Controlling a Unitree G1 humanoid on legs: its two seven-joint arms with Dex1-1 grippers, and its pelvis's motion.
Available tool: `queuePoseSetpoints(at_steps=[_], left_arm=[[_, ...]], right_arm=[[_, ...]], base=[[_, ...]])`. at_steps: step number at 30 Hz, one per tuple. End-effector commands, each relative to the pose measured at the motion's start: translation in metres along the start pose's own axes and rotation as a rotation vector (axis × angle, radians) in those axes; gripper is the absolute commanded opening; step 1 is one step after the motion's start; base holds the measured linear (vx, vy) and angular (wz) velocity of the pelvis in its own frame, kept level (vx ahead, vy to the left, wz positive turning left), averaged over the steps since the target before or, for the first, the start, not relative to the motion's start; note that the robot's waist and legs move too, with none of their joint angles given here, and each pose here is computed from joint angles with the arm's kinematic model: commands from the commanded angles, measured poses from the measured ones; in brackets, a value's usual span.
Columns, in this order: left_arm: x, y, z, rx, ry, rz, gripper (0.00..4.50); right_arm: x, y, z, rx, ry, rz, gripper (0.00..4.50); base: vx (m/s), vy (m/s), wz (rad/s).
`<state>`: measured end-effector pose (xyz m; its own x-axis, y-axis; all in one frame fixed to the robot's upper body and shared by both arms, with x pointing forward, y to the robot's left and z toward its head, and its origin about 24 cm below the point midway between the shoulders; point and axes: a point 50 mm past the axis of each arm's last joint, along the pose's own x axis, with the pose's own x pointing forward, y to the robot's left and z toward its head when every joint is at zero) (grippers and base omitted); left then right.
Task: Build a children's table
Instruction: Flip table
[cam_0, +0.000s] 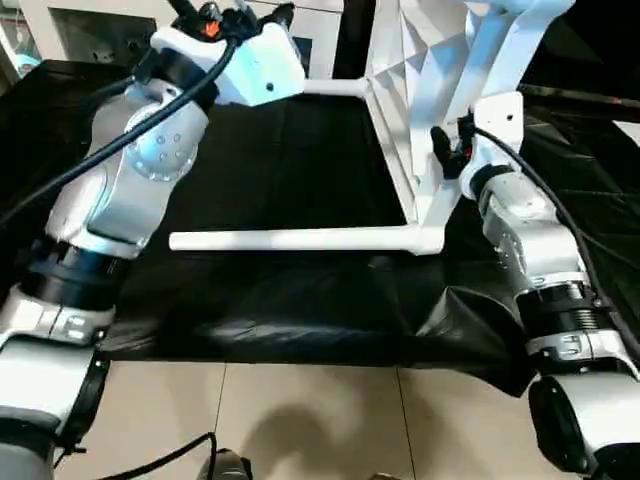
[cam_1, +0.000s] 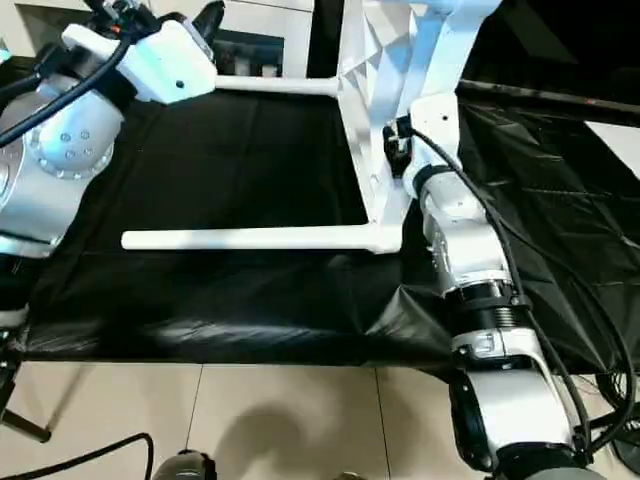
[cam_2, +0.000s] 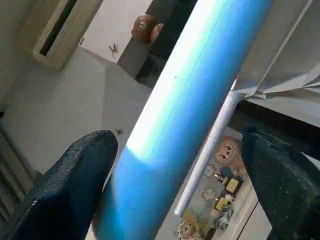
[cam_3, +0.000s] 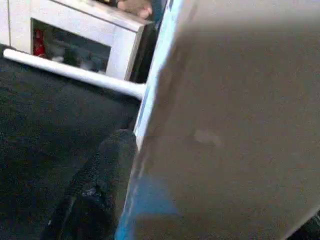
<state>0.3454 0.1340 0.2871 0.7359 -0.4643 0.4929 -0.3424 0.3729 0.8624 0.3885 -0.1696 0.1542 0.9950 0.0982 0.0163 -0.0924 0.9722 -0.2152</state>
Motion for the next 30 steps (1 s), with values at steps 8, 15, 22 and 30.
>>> queuePoseSetpoints(at_steps=[8,15,22,30], left_arm=[[0.009,0.002,-0.008,0.022,0.051,0.021,4.50],[0.011,0.002,-0.010,-0.016,0.065,0.019,4.16],[0.010,-0.001,-0.017,-0.045,0.109,0.008,3.74],[0.010,-0.002,-0.027,-0.064,0.171,-0.006,2.91]], right_arm=[[0.000,-0.001,-0.009,0.015,0.044,-0.021,2.76],[0.001,0.000,-0.008,0.025,0.036,-0.010,2.28],[0.001,-0.001,-0.007,0.023,0.027,-0.008,2.07],[0.002,-0.006,0.001,-0.003,-0.008,-0.003,2.07]], base=[[0.000,0.000,0.00],[0.000,0.000,0.00],[0.000,0.000,0.00],[0.000,0.000,0.00]])
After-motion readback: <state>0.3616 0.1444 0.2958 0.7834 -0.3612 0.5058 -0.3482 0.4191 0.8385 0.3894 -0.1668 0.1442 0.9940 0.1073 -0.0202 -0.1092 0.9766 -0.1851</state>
